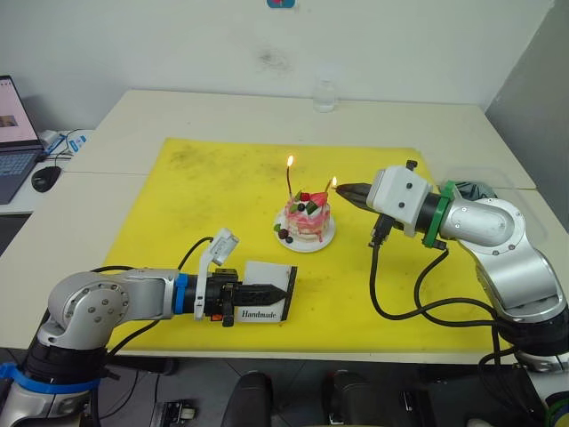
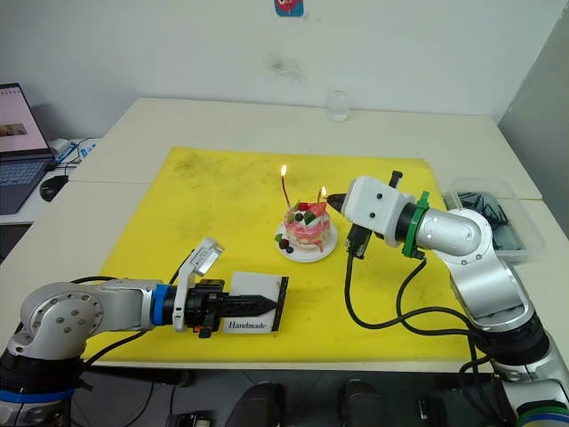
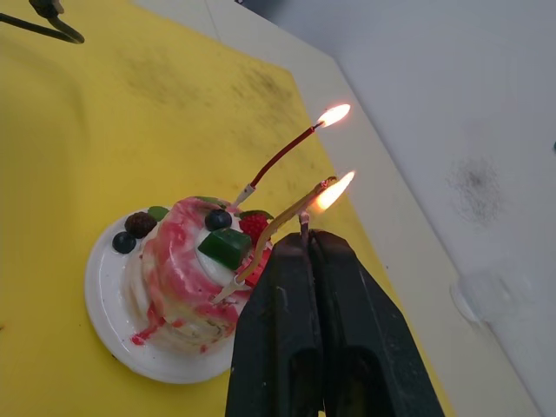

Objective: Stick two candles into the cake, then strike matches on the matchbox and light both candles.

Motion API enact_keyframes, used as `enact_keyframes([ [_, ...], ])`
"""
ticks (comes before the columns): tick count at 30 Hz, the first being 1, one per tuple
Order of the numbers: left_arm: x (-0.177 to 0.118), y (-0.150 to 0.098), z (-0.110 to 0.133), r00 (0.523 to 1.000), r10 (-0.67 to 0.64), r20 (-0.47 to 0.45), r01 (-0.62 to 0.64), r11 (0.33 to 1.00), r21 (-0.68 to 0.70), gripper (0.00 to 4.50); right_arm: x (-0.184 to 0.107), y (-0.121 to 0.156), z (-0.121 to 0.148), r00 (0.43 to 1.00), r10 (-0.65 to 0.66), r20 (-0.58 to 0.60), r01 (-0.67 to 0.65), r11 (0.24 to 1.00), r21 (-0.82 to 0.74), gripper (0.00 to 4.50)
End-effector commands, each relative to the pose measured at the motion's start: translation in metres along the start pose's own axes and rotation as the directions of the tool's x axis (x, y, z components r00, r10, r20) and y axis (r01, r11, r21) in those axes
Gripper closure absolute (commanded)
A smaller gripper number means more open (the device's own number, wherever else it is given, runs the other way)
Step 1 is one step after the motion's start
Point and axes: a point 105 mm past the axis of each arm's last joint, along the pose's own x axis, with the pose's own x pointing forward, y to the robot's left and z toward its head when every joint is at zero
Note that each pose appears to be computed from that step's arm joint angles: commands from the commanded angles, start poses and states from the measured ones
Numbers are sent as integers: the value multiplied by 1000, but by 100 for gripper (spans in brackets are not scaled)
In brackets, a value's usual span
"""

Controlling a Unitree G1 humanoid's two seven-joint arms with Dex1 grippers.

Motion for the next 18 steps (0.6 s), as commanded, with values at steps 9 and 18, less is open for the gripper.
enact_keyframes([
  [9,3,-6,6,1000,-27,-5,27,999,39,450,-8,-5,14,999,-17,43,19,998,-52,447],
  [18,4,-7,5,999,-32,-10,32,999,41,450,-6,-7,15,998,-33,52,36,998,-46,447],
])
